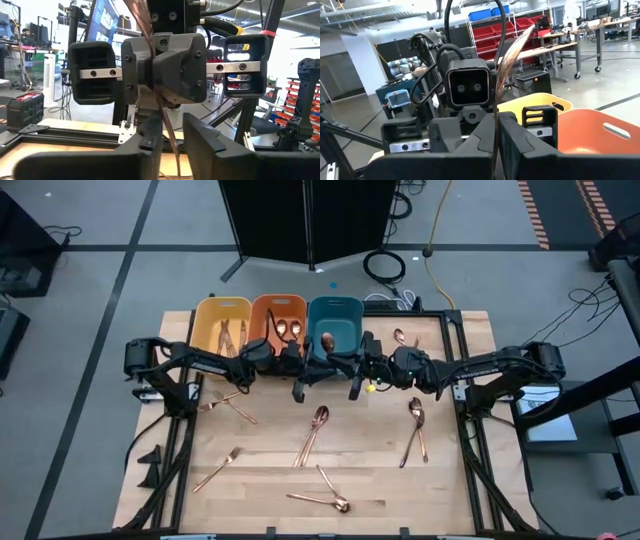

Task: Sort silverware
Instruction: Put the gold spoon into the orange bin

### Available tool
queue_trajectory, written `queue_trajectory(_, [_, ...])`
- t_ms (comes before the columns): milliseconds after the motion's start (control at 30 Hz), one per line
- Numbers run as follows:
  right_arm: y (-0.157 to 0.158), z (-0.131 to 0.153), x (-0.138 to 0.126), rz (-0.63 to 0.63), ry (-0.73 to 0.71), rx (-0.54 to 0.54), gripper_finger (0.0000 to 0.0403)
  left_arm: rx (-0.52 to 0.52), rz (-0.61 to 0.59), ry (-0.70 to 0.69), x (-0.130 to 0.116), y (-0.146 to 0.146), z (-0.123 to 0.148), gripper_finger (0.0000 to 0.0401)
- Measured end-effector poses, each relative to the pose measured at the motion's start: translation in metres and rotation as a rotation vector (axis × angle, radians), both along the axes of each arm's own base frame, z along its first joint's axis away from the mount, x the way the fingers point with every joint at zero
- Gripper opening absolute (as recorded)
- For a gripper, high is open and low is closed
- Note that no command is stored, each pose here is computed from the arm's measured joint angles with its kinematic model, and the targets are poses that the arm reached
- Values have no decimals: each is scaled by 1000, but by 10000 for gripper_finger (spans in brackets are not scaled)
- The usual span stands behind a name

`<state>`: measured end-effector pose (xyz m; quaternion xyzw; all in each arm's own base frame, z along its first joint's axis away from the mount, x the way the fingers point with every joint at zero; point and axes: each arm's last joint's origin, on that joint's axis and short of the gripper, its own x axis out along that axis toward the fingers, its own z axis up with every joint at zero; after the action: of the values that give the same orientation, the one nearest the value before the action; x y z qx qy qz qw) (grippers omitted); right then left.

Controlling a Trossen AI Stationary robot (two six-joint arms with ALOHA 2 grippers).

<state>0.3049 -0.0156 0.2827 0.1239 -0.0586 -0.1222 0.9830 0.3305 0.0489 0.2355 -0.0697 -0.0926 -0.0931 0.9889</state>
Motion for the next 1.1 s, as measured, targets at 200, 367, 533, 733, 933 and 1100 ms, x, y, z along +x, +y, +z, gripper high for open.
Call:
queue_trajectory(200, [0, -1, 0, 6, 9, 2, 6, 11, 4, 4, 0, 0, -1, 8])
queue_trajectory(367, [0, -3, 0, 8, 37, 6, 27, 12, 9, 11, 0, 0, -2, 2])
queue_trajectory(533, [0, -5, -3, 2, 96, -5, 68, 13, 12, 13, 0, 1, -2, 1])
queue_trajectory(733, [-1, 8, -22, -28, 170, -65, 139, 2, 41, 58, -4, 13, -1, 0])
queue_trajectory(933, [1, 11, -43, -14, 293, -52, 183, -80, 147, 160, -24, 34, 15, 0])
queue_trajectory(1100, [3, 0, -48, -6, 408, 0, 191, -219, 403, 342, -61, 62, 28, 0])
